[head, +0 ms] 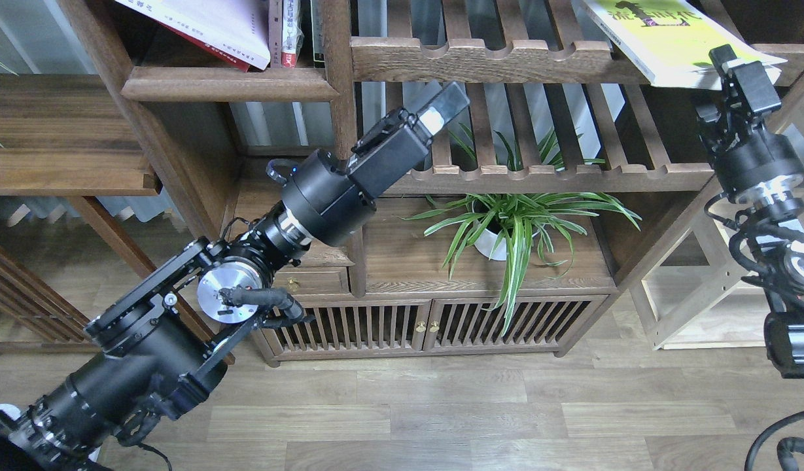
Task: Organize books on shelf
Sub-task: 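Grasp the green-covered book on the top shelf with the right gripper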
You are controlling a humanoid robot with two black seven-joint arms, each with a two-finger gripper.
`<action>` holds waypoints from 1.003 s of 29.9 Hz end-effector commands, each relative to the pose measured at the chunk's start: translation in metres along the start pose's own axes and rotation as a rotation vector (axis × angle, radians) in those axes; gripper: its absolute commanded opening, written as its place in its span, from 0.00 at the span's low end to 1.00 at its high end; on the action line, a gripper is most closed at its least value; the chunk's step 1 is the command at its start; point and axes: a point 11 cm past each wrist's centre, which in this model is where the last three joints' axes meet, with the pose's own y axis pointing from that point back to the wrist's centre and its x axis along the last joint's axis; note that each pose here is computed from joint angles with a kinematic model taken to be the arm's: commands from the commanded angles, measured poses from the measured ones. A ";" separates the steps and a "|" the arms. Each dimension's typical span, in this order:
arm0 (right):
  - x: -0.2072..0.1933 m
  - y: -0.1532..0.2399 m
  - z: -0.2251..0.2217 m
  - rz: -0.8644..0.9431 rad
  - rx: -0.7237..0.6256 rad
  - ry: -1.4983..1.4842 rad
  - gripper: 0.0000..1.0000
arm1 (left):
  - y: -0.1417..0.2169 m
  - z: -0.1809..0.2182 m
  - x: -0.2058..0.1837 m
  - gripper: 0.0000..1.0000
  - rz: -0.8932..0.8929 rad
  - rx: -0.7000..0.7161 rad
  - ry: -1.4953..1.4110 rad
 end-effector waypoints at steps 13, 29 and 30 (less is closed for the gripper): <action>-0.010 -0.014 -0.013 0.080 -0.008 0.005 0.87 | 0.007 -0.008 0.004 0.99 0.020 0.003 0.017; -0.013 -0.019 -0.013 0.108 -0.039 0.008 0.72 | 0.012 -0.011 0.006 0.99 0.034 0.003 0.027; -0.012 -0.019 -0.012 0.109 -0.047 0.010 0.72 | 0.012 -0.011 0.006 0.99 0.034 0.003 0.027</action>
